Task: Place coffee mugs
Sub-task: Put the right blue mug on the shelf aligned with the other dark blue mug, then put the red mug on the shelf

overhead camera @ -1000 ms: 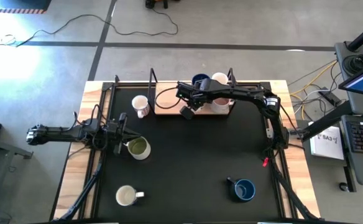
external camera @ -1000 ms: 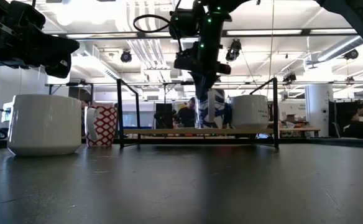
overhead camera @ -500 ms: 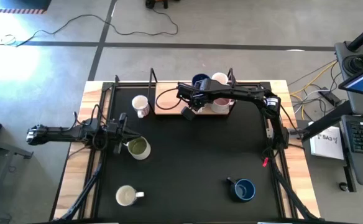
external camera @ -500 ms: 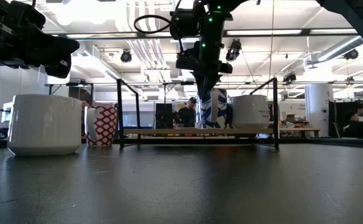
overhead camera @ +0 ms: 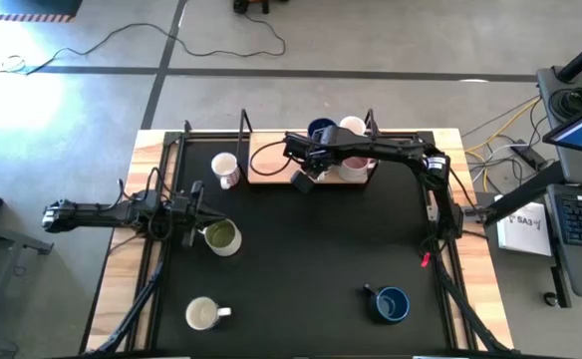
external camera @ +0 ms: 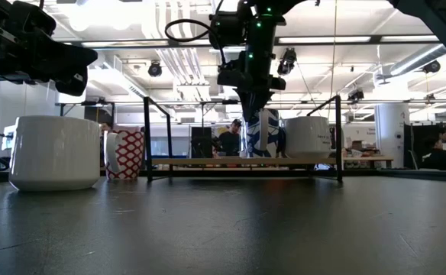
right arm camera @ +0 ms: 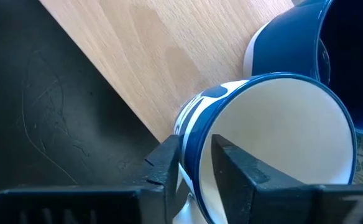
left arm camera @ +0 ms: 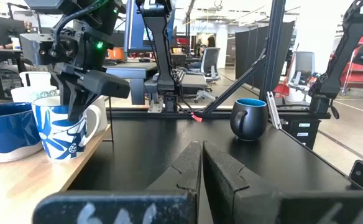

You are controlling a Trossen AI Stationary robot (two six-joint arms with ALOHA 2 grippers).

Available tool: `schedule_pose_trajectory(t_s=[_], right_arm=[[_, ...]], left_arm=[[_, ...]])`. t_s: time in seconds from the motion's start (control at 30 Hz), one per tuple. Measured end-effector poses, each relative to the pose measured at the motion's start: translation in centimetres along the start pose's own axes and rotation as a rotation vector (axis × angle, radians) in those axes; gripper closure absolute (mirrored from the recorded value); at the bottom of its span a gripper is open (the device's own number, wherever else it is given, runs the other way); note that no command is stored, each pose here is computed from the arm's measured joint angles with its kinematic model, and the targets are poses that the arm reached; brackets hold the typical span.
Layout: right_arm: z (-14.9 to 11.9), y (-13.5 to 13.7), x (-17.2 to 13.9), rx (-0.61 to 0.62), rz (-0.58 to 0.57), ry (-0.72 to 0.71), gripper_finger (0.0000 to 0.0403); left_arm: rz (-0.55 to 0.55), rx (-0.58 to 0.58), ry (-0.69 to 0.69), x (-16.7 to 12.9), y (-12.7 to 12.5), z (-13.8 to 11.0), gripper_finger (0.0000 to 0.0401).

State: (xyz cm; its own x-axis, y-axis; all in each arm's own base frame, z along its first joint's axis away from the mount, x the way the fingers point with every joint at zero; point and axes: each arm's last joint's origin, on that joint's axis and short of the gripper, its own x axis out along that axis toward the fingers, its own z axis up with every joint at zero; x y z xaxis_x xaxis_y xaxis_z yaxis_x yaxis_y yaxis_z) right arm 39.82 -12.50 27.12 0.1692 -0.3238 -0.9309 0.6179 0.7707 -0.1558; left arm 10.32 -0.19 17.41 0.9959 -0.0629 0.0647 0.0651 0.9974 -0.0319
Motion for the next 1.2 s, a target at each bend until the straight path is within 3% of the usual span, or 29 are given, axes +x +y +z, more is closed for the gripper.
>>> schedule_pose_trajectory(t_s=[0.2,0.47,0.67,0.97,1.2], right_arm=[[-0.2,-0.5,-1.4,0.008,0.009,-0.023,0.0290],[-0.8,-1.0,-5.2,0.029,0.047,-0.108,0.0286],[-2.2,0.2,-8.5,-0.060,0.090,-0.177,0.0293],[-6.3,2.3,-12.1,-0.232,0.099,-0.245,0.0308],[-10.7,2.3,-12.9,-0.196,0.150,-0.319,0.0314]], left_arm=[[0.000,0.000,0.000,0.0,0.0,0.0,0.0401],[0.000,0.000,0.000,0.0,0.0,0.0,0.0401],[0.000,0.000,0.000,0.0,0.0,0.0,0.0401],[0.000,0.000,0.001,0.0,0.0,0.0,0.0401],[0.000,0.000,0.001,0.0,0.0,0.0,0.0401]])
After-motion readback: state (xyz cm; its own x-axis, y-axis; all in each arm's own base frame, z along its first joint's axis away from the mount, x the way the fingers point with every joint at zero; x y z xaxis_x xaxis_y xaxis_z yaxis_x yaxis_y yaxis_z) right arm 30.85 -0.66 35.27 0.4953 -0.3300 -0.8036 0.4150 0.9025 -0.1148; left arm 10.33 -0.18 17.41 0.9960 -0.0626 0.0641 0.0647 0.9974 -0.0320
